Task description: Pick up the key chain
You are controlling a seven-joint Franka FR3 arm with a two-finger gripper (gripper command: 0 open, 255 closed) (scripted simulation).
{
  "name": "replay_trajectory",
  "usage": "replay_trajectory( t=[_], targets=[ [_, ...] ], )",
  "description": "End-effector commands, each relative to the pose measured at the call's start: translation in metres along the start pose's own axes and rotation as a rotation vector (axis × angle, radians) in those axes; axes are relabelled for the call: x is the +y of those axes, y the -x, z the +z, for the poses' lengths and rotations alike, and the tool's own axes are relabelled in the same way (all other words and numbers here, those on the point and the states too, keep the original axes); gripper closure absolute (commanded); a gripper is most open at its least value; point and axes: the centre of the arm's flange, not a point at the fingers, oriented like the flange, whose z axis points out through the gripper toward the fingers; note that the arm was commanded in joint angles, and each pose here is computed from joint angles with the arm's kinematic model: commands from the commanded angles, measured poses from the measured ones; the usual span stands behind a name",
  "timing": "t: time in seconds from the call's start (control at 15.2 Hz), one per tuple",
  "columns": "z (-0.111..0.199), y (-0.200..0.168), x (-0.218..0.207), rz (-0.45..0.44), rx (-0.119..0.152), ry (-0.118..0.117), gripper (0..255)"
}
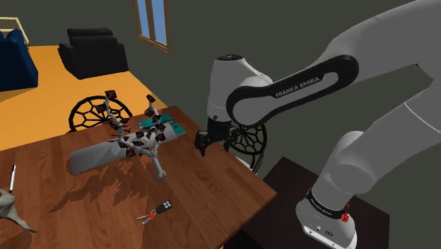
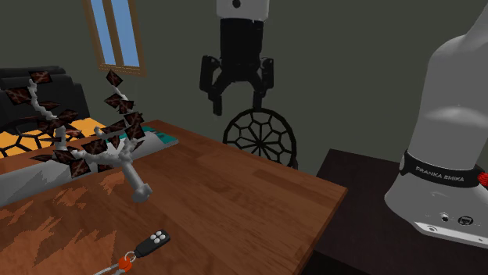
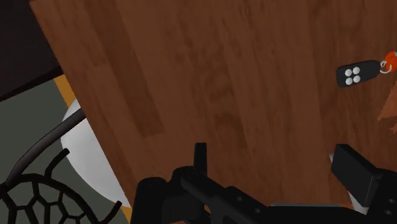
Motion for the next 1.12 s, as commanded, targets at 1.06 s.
replay_trajectory(
  t=[1.06],
  targets=[
    [0.167, 0.002, -0.181, 0.257, -0.044, 0.040, 0]
  ],
)
